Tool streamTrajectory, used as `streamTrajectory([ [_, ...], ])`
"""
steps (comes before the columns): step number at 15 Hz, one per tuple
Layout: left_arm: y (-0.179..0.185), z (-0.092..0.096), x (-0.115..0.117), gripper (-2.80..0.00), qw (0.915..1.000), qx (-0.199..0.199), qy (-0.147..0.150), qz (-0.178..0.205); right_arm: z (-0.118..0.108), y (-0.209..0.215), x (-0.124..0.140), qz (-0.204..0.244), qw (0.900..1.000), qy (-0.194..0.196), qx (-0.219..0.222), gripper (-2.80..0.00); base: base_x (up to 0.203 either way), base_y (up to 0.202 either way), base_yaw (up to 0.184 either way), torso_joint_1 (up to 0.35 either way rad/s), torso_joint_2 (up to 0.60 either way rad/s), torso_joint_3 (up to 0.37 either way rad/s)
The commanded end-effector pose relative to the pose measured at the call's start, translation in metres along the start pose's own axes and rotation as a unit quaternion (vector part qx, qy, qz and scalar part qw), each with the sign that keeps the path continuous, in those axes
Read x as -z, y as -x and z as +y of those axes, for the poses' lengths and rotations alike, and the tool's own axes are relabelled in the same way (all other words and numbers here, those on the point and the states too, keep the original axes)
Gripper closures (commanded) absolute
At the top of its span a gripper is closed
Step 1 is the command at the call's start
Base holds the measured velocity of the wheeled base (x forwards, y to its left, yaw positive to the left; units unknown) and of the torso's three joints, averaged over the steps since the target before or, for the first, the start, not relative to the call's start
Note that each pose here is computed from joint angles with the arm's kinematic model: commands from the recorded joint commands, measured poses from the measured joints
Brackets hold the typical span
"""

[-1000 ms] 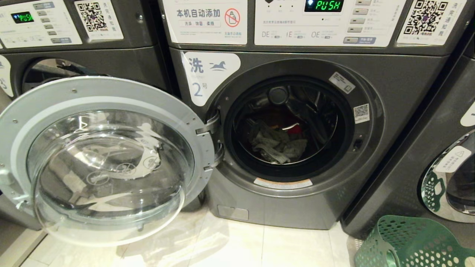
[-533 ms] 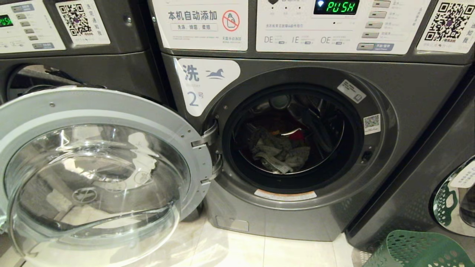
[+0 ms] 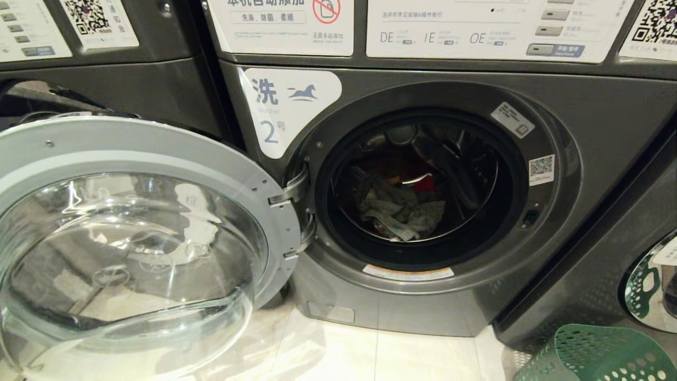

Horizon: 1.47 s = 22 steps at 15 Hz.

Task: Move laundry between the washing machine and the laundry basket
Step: Pick a cloth and place it into the basket

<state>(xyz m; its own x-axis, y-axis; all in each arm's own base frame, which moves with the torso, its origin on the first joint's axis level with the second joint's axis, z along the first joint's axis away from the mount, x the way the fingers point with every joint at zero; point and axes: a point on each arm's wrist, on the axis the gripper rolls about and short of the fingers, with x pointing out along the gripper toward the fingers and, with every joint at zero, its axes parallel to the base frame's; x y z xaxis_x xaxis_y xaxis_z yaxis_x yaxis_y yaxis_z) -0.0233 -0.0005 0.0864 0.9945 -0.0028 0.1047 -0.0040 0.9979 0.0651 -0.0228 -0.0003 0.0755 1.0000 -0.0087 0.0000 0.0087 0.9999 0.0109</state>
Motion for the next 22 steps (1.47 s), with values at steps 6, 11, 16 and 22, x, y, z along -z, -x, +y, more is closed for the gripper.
streamTrajectory([
  [6,-0.0022,-0.0007,0.0112,0.0,0.9998,0.001,0.0,0.02,0.0002,0.0,0.0,0.0,1.0,0.008,-0.004,0.0,0.0,0.0,0.0,0.005,0.0,-0.198],
  [11,-0.0022,-0.0007,0.0112,0.0,0.9998,0.001,0.0,0.02,0.0001,0.0,0.0,0.0,1.0,0.006,-0.004,0.0,0.0,0.0,0.0,0.002,0.0,-0.198],
  [16,-0.0022,-0.0007,0.0112,0.0,0.9998,0.001,0.0,0.02,0.0002,0.0,0.0,0.0,1.0,0.008,-0.004,0.0,0.0,0.0,0.0,0.003,0.0,-0.198],
  [22,-0.0021,-0.0007,0.0114,0.0,0.9998,0.0,0.002,0.02,0.0002,0.0021,-0.008,-0.011,0.999,0.052,-0.002,0.0,0.0,0.0,0.0,0.002,0.0,-0.142],
])
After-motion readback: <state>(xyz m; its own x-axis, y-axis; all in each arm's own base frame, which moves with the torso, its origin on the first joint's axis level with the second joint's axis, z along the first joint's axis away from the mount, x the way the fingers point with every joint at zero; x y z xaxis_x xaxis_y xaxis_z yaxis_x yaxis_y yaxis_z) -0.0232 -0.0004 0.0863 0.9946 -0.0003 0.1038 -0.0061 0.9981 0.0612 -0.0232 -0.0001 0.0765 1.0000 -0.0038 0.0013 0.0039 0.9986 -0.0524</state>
